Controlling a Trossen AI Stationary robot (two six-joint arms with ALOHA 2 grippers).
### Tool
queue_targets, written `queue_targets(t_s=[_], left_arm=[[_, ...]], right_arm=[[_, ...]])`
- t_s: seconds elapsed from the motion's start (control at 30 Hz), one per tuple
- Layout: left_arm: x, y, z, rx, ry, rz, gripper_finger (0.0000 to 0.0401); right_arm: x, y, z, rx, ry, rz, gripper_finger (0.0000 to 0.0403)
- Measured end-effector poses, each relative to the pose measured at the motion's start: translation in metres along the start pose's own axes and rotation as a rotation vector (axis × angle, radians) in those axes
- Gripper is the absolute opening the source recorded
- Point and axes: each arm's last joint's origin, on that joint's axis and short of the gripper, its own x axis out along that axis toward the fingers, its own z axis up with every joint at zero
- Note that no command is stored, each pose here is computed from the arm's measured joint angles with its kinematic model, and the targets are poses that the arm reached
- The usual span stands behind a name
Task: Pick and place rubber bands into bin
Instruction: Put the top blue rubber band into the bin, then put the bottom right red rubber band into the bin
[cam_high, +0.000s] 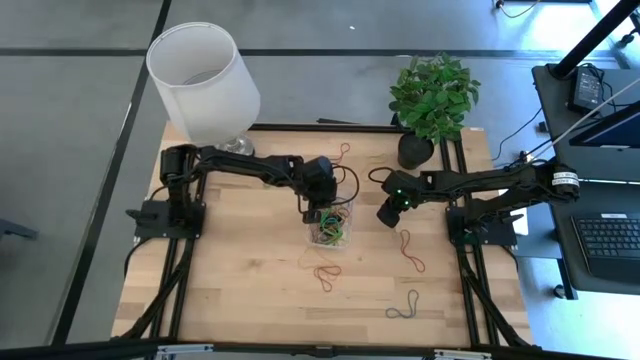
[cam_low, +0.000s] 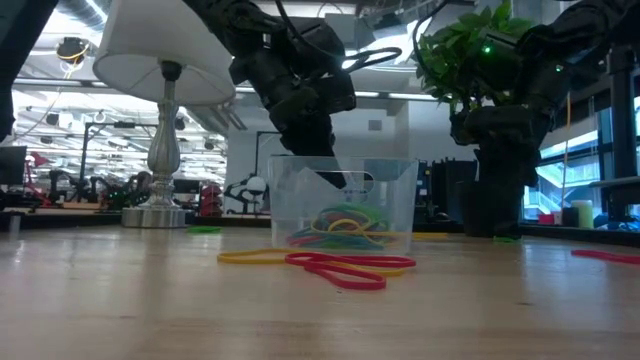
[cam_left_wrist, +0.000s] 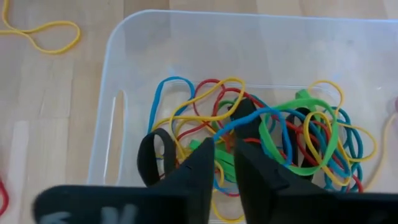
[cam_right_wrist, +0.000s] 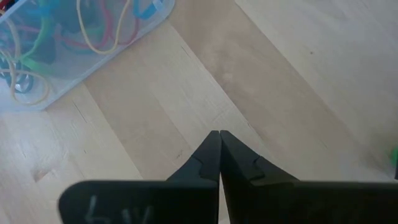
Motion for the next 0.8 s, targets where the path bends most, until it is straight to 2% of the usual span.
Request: queue_targets(t_s=[0.23,0.33,0.57,0.8], left_arm=[[-0.002,0.001,0.001,-0.002,-0.004,0.004,0.0115],[-0.01,0.005,0.004,-0.01,0.01,0.064,0.0126],[-0.048,0.01,0.032,-0.004,-0.032,0.266,0.0125],[-0.089,0.01,0.047,-0.012,-0.09,0.36,0.0101]], right_arm=[[0.0,0.0,0.0,-0.002,0.0,0.0,0.0007],[0.0,0.0,0.0,-0.006,0.001,0.0,0.0007],[0.0,0.0,0.0,-0.028,0.003,-0.002,0.0007],[0.0,-0.001,0.0,-0.028,-0.002,-0.009,0.0007]])
